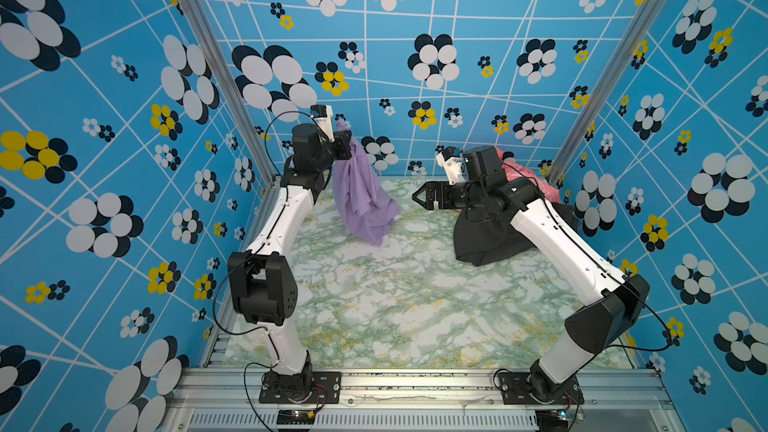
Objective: Pick out a specific cloth from the pile
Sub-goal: 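Lower the lavender shirt onto the table with the left gripper and release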
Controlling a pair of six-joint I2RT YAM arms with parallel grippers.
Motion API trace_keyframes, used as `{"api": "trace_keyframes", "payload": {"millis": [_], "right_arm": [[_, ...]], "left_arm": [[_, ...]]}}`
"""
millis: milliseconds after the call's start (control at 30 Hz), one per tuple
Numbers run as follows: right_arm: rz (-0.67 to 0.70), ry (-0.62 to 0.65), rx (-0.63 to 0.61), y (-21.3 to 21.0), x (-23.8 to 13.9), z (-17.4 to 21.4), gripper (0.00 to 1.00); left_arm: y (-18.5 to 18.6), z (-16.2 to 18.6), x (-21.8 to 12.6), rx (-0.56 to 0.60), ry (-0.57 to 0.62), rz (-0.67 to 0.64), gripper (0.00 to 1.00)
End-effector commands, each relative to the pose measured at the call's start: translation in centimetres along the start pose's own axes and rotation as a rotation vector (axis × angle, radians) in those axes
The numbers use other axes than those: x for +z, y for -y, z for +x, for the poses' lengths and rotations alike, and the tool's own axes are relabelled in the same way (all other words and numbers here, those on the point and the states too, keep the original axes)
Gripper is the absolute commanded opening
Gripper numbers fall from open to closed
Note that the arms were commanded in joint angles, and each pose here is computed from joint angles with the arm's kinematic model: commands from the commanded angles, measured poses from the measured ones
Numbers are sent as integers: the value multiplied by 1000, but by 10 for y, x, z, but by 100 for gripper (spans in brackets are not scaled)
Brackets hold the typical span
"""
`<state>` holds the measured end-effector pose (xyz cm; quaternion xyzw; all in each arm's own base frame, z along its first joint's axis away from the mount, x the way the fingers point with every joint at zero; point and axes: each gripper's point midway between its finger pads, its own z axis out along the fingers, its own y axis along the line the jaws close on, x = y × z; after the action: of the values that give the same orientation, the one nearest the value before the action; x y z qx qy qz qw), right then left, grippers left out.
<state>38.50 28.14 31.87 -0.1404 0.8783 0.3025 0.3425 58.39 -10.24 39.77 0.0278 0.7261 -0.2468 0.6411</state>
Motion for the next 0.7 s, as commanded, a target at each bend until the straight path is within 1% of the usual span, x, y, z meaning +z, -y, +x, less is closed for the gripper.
{"api": "trace_keyframes", "payload": {"millis": [0,100,167,233,267,367,433,533,600,633,667], "right_arm": [[48,7,-9,10,1,-2,98],[55,24,-11,12,-1,-6,98],[61,31,-11,13,-1,-7,98],[67,38,-9,14,-1,-8,98],[65,40,-5,14,-1,-8,99],[59,35,11,15,3,-4,98],[53,22,20,16,6,0,99],[48,-6,28,17,10,7,99],[51,-22,32,19,11,12,99],[53,-27,33,20,12,14,99],[54,-33,33,21,13,17,99]], "left_arm": [[4,-64,9,32,123,25,0],[9,-93,17,73,163,52,0],[11,-102,17,92,173,61,0],[10,-98,18,89,157,63,0],[7,-90,18,86,127,59,0],[-4,-50,20,71,19,42,0],[-16,-17,18,57,-20,12,0],[-45,40,0,31,-67,-97,0],[-65,89,-15,12,-146,-173,0],[-68,103,-24,6,-174,-192,0],[-73,125,-34,-10,-218,-210,0]]}}
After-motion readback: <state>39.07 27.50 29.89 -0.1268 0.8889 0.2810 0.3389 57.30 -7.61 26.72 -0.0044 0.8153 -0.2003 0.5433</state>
